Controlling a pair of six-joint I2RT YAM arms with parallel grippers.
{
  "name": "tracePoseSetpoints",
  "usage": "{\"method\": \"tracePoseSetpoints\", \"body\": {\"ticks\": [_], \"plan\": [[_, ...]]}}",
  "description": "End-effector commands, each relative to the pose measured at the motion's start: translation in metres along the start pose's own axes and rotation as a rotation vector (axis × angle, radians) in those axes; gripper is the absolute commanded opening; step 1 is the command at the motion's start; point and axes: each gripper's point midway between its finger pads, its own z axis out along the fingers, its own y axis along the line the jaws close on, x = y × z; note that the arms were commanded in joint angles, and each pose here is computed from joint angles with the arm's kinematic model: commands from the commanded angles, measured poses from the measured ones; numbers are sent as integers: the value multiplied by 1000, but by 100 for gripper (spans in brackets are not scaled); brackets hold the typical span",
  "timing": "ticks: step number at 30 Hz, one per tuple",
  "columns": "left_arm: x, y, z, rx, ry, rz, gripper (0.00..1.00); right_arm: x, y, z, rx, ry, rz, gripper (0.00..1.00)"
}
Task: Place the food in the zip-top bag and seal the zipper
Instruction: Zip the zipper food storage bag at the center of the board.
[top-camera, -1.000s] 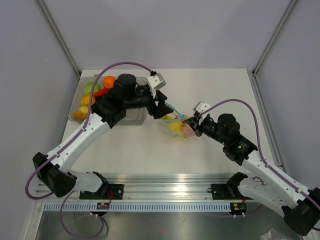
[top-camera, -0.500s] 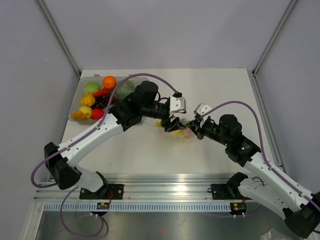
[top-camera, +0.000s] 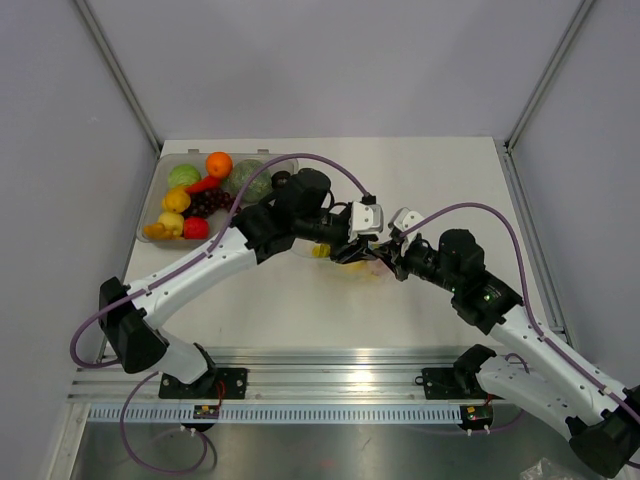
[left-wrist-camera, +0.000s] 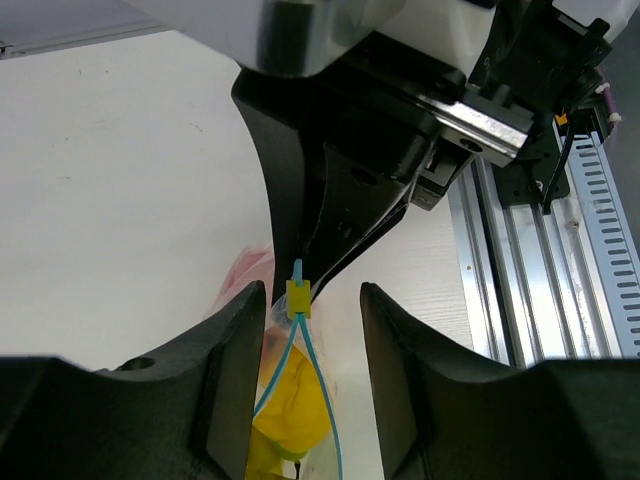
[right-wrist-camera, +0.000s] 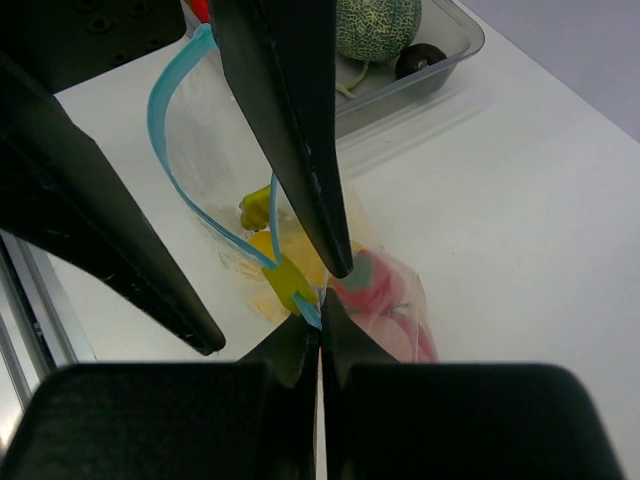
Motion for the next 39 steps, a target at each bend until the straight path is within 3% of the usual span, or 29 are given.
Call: {"method": "tracePoseSetpoints", "body": {"ticks": [1, 4, 6, 7, 17, 33, 39], "plan": [[-15, 8, 1, -27, -33, 36, 43, -38, -2, -7, -2, -99, -18, 0], [-14, 10, 3, -29, -30, 30, 24, -38, -3, -7, 4, -99, -15, 0], [-11, 9, 4, -24, -20, 22, 2, -39, -4, -8, 10, -101, -16, 0], [-8, 9, 5, -17, -11, 23, 0, -40, -6, -9, 26, -105, -15, 0], [20, 16, -9, -66, 61, 0, 0, -49, -49, -34, 306, -152, 20, 0], [98, 45, -66, -230, 114, -213, 0, -50, -124, -96, 850, -175, 140, 0], [129, 45, -93, -308, 137, -299, 0, -45, -131, -102, 914, -175, 166, 0]]}}
